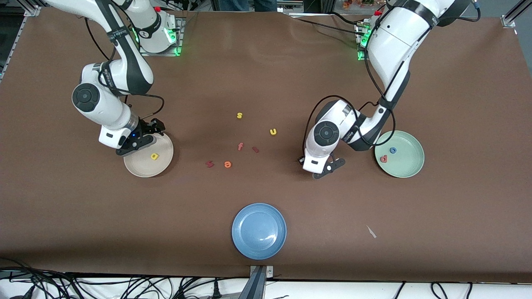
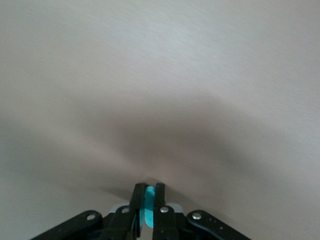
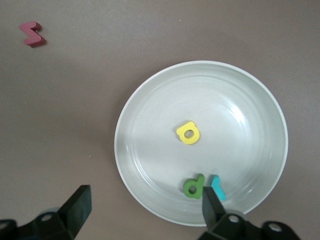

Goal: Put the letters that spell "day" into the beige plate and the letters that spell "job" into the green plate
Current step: 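Drop the d on the beige plate while the left gripper drops the l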

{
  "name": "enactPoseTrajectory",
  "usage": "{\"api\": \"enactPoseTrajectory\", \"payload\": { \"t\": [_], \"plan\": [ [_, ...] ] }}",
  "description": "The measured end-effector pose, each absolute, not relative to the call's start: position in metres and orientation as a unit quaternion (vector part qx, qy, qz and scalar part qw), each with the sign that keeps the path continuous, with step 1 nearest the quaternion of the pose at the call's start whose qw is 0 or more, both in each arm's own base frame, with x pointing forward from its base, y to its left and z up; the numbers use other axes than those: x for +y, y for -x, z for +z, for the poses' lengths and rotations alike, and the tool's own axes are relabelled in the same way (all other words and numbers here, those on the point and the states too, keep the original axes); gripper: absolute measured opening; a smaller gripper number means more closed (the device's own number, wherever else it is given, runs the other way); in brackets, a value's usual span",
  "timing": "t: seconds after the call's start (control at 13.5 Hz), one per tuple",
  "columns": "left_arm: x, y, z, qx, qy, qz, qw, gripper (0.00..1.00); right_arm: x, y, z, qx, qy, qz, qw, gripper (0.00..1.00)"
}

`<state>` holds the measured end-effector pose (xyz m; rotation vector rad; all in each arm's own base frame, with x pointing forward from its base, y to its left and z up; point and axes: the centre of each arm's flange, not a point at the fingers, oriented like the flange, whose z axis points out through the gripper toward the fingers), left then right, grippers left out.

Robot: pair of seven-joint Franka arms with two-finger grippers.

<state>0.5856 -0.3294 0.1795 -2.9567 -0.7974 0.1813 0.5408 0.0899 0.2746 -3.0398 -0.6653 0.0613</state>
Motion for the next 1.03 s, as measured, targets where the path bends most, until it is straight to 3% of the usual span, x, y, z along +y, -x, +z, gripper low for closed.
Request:
{"api": "enactPoseTrajectory", "payload": {
  "t": [0.22,0.52,0.74,1.03],
  "plan": [
    [-0.262,-0.612,0.231,-0.229,0.967,0.087,0.07,0.08,0.071,-0.549,0.294,-0.196,0.98,0.014,0.01,1.0],
    [-0.139,-0.622,0.3,-0.141,0.971,0.175,0.079,0.08,0.059,-0.565,0.398,-0.115,0.992,0.056,0.009,1.0],
    [-0.047,-0.622,0.291,-0.085,0.971,0.217,0.052,0.08,0.055,-0.566,0.477,-0.093,0.995,0.045,0.007,1.0],
    [0.035,-0.624,0.253,-0.056,0.973,0.221,0.02,0.08,0.04,-0.54,0.532,-0.08,0.996,0.038,0.008,1.0]
  ]
}}
